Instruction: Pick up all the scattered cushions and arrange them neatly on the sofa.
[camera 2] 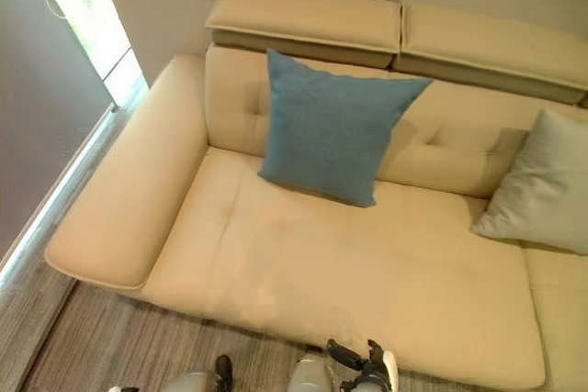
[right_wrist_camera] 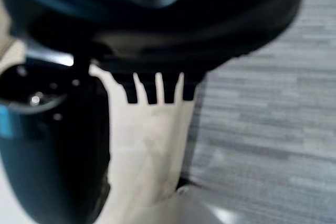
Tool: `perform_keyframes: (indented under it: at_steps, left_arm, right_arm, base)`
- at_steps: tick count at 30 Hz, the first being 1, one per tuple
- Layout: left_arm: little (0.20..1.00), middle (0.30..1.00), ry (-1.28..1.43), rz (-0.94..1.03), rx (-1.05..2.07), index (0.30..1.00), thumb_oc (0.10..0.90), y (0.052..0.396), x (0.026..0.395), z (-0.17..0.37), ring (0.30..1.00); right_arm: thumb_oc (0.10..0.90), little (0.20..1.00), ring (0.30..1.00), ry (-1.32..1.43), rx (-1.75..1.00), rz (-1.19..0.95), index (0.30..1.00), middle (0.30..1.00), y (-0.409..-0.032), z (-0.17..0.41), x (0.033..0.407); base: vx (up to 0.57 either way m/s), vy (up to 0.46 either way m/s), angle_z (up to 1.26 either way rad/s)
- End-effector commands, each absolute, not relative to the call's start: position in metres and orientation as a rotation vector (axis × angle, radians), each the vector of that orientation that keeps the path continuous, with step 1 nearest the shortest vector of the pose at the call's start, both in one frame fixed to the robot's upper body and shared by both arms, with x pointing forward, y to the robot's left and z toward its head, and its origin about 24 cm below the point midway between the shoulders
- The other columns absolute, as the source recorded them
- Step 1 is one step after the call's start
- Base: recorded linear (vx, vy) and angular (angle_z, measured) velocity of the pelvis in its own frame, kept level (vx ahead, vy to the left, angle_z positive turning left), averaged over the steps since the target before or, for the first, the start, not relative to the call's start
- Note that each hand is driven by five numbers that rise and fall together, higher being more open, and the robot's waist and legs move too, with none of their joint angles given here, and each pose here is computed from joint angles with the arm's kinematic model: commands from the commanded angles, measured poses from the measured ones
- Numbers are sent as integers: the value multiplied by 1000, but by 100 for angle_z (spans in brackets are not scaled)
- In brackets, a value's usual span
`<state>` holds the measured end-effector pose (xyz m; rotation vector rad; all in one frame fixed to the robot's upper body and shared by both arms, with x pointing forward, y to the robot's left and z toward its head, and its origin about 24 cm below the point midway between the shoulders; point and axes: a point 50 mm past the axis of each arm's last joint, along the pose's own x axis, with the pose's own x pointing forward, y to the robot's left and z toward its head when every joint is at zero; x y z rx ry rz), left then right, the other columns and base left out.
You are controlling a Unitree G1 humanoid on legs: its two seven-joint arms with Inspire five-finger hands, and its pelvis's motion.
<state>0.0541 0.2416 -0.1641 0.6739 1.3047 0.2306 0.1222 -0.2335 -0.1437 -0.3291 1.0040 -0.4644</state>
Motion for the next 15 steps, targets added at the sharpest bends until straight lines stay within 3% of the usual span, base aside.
perform_keyframes:
  at_steps: [1,7,15]
  left_arm:
    - [900,900,1260,299,741,900,800,260,62,-157,900]
    - [900,900,1214,303,734,900,800,257,78,-155,900]
    - [900,900,1093,175,692,900,800,219,116,-155,900]
  right_arm:
    - [800,900,900,822,-395,-542,900,900,-257,-120,151]
    - [800,900,900,736,-469,-491,900,900,-258,-108,171]
    - [800,900,900,896,-531,-385,900,900,-242,-132,149]
  base:
    - [-35,-159,-22]
    - [-23,-142,-21]
    - [-5,-89,-3]
